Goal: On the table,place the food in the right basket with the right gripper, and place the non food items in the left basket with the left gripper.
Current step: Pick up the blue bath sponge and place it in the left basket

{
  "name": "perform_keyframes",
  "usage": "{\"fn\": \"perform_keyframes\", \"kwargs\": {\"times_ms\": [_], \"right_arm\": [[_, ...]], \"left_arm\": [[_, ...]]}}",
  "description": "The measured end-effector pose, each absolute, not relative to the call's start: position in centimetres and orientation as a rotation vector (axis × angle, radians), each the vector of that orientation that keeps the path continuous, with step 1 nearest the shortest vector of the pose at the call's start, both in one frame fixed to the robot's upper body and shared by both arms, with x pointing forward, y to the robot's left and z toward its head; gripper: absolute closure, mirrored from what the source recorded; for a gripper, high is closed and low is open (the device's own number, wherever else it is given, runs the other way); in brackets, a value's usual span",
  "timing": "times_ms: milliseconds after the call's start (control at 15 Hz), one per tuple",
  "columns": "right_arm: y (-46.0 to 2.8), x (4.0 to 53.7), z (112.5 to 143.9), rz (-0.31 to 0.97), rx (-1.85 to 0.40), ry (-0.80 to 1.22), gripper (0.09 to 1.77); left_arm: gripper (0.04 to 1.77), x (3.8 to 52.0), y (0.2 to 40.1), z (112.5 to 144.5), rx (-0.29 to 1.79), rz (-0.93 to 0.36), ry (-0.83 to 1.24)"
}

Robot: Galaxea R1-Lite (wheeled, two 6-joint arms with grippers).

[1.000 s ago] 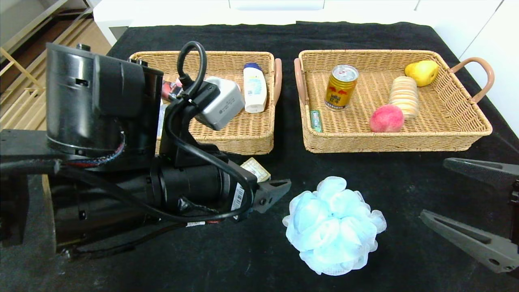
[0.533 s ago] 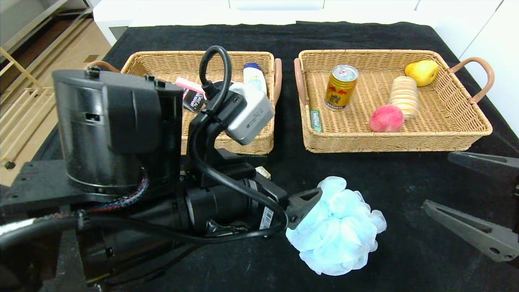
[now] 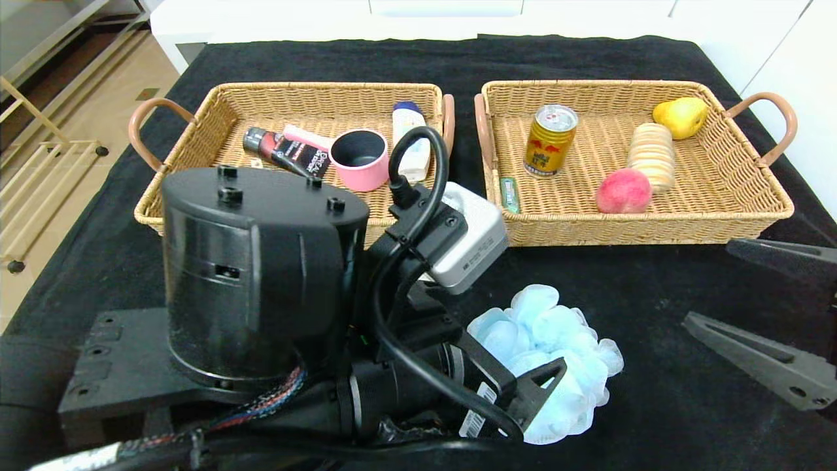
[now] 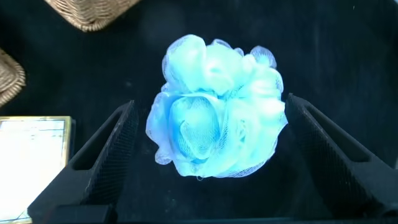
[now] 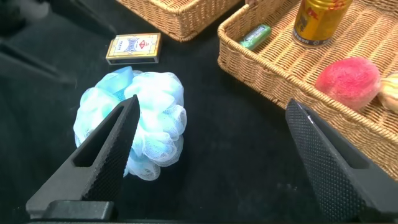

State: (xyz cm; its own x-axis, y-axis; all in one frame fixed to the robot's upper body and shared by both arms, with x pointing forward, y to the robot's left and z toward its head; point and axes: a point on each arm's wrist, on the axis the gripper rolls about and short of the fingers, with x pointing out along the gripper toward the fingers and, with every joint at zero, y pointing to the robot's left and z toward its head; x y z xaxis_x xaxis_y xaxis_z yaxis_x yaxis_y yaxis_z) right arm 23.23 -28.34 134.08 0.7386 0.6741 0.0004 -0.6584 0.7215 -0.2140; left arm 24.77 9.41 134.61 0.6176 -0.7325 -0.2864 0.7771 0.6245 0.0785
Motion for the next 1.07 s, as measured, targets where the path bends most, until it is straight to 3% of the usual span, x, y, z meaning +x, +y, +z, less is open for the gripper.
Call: {"fn": "perform_keyframes", "kwargs": {"times_ms": [1067], "right_arm": [[-28.8, 22.6, 134.9, 0.720, -0.184, -0.116, 0.15]], "left_arm": [[0.09, 26.3, 6.0, 129.5, 0.303, -0.850, 0.370]]}}
